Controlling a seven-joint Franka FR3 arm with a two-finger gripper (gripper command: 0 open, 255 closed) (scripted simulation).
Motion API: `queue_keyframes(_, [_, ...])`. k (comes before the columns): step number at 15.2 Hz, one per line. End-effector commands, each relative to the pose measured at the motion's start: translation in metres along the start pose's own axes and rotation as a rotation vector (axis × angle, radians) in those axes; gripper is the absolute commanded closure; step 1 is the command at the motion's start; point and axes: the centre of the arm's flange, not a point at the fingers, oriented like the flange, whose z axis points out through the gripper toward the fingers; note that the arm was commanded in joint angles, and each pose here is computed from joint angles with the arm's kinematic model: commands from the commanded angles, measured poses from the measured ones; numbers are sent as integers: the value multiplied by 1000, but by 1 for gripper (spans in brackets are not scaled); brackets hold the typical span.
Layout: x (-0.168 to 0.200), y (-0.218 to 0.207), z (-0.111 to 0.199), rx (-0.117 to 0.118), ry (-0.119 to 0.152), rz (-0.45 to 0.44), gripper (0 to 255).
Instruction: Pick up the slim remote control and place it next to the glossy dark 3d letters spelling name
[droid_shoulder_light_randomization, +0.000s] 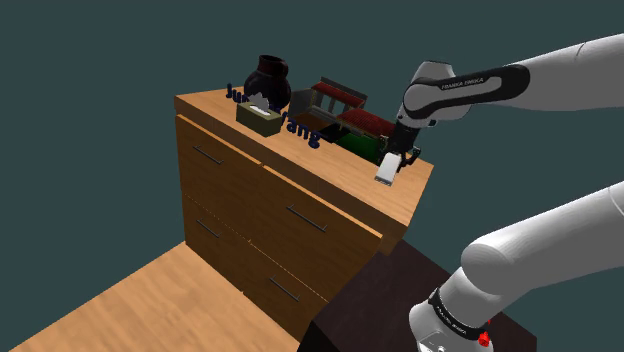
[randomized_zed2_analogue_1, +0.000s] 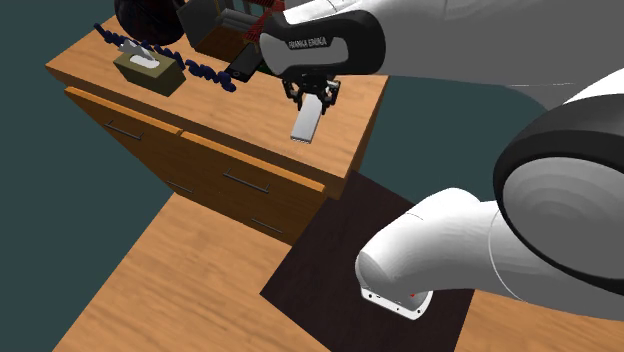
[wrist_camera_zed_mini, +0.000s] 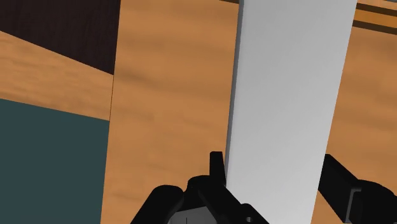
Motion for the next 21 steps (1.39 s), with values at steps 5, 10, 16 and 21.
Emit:
queue_keyframes(5, [1, 1, -32, 0, 0, 0, 255])
queue_keyframes(10, [1, 1, -58, 0, 0, 0, 255])
queue_keyframes(16, [1, -25, -76, 0, 0, 0, 255])
queue_keyframes(21, [1, -91, -77, 0, 0, 0, 255])
